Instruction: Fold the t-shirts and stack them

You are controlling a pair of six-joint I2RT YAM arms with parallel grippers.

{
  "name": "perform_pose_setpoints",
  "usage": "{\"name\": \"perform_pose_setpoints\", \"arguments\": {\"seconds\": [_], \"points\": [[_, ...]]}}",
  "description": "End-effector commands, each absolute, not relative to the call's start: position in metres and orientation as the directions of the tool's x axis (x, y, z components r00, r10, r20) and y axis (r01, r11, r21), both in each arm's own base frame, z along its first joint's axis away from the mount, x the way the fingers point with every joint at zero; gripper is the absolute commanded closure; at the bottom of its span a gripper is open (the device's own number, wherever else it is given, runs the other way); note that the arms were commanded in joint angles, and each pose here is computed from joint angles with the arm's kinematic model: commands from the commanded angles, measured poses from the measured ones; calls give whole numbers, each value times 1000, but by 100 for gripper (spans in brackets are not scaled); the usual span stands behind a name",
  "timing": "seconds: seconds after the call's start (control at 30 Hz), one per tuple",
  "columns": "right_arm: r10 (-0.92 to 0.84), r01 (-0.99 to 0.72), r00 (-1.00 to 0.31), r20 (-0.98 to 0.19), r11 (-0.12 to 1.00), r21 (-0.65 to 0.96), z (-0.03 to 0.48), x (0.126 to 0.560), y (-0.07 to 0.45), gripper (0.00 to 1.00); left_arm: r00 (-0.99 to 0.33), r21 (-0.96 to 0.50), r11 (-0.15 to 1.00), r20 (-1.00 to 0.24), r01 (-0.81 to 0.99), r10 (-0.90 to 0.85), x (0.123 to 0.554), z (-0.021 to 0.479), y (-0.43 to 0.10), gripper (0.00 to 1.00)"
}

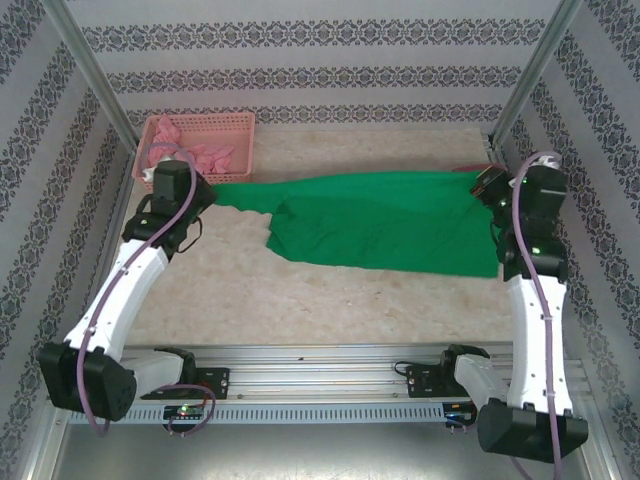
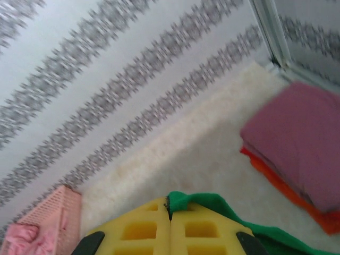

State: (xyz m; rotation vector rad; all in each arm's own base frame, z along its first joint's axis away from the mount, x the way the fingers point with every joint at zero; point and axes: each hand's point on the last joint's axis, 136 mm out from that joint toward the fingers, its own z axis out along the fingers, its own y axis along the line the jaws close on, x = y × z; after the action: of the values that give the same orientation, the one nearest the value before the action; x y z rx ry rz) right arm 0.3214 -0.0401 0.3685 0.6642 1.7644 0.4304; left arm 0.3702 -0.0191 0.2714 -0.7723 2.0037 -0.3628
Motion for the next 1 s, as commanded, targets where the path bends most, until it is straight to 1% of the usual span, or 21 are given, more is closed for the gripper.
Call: {"name": "perform_pose_setpoints", "arguments": {"seconds": [0.0,0.13,0.27,0.37,0.47,0.53,0.73,0.87,0.97], "points": [[605,195,-117,-787,791,579,405,309,-47,100,-359,-466,769,-694,-437,-624,354,274,6,100],[610,163,-103,-785,789,592,417,299,-42,100,-342,-476,761,-695,-441,-633,340,282,11,100],[642,159,-157,-750,766,622,399,298,-34,100,-349,-487,757,-684,-436,-641,333,279,9,100],[679,188,-239,-694,734,653,367,310,-29,100,-382,-475,762,-669,-439,-637,335,268,6,100],[705,276,-344,-620,707,651,319,325,-30,100,-422,-453,767,-649,-454,-633,340,249,3,100],[710,323,-389,-587,702,635,291,335,-31,100,-447,-446,768,-631,-460,-634,344,238,1,100],[684,413,-497,-533,727,548,220,372,-36,100,-503,-443,755,-565,-483,-654,362,198,-8,100],[655,449,-586,-478,753,480,172,407,-40,100,-541,-449,752,-522,-482,-659,376,179,-17,100],[647,449,-616,-448,757,475,150,439,-40,100,-551,-444,749,-508,-491,-662,382,171,-19,100]]}}
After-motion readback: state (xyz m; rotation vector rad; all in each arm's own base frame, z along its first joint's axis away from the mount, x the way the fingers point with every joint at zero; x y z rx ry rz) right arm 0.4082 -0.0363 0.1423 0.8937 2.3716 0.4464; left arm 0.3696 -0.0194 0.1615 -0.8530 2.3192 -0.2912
